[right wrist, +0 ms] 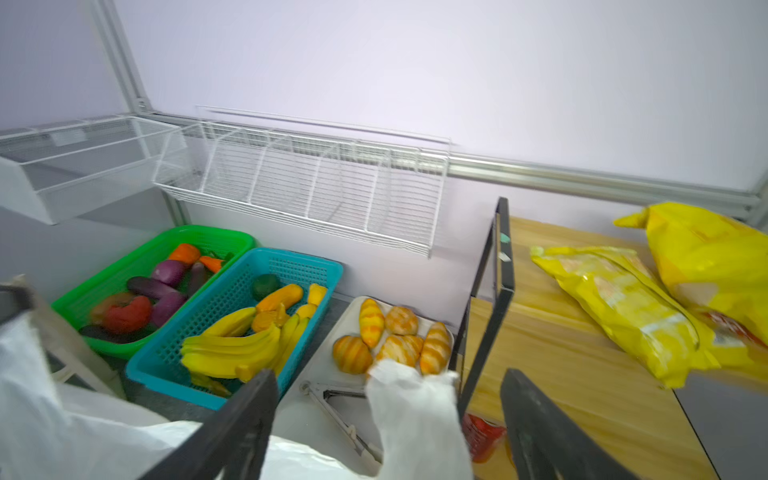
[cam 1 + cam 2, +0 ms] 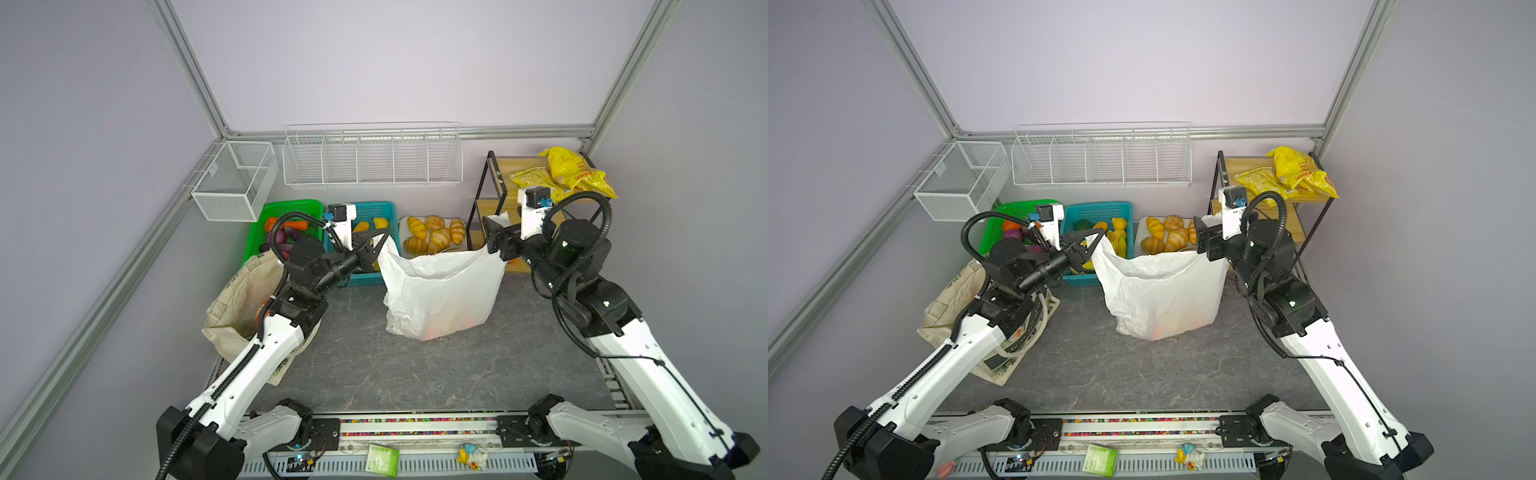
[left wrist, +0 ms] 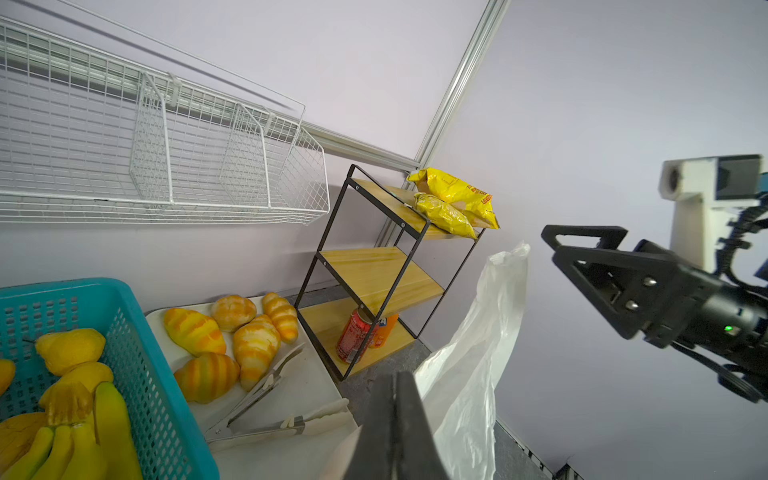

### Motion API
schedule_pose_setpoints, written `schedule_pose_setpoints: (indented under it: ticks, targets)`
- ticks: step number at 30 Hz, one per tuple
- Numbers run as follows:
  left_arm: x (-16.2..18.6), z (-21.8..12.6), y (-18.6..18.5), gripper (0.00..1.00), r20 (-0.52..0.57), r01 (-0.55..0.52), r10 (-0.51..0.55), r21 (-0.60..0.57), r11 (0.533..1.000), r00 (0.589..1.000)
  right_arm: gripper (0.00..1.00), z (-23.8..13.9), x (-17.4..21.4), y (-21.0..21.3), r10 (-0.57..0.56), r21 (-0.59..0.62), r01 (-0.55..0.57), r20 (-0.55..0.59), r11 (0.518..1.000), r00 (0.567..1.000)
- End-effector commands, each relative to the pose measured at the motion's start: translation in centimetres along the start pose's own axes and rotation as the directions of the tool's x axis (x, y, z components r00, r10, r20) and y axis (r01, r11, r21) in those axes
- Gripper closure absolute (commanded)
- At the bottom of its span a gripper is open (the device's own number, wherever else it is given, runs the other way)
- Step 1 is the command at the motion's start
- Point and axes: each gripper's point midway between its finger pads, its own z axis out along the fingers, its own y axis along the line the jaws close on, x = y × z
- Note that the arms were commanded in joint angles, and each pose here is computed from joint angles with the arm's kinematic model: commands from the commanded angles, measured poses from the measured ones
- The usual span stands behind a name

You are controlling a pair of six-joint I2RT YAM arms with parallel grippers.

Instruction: Place the mixed food into the grocery bags and tie them

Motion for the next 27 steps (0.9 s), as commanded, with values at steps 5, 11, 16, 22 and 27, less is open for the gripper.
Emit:
schedule_pose_setpoints:
  ticks: [5, 11, 16, 22, 27]
  targets:
    - [0.4, 0.3, -0.3, 1.0, -0.012, 0.015, -0.015, 0.019, 1.0, 1.0, 0.03, -0.4, 0.5, 11.3, -0.183, -0.412, 0.194, 0.066, 0.89, 0.981]
    - [0.4, 0.3, -0.6, 1.0, -0.011, 0.007, -0.007, 0.026, 1.0, 1.0, 0.11, 0.6, 3.8, 18.6, -0.02, -0.692, 0.048, 0.048, 0.72, 0.999]
    - [0.3, 0.2, -0.7, 1.0, -0.005, 0.003, -0.003, 0.027, 1.0, 1.0, 0.12, 3.0, 6.4, 22.0, -0.009, -0.702, 0.022, 0.022, 0.711, 1.0]
    - [0.2, 0.2, -1.0, 1.0, -0.004, 0.006, -0.005, 0.037, 0.999, 1.0, 0.12, 5.9, 8.7, 21.7, -0.014, -0.585, 0.027, 0.027, 0.811, 1.0]
    - [0.1, -0.1, -1.2, 1.0, 0.004, 0.0, 0.0, 0.045, 0.999, 1.0, 0.12, 7.8, 11.0, 20.5, -0.068, -0.497, 0.058, -0.001, 0.866, 0.998]
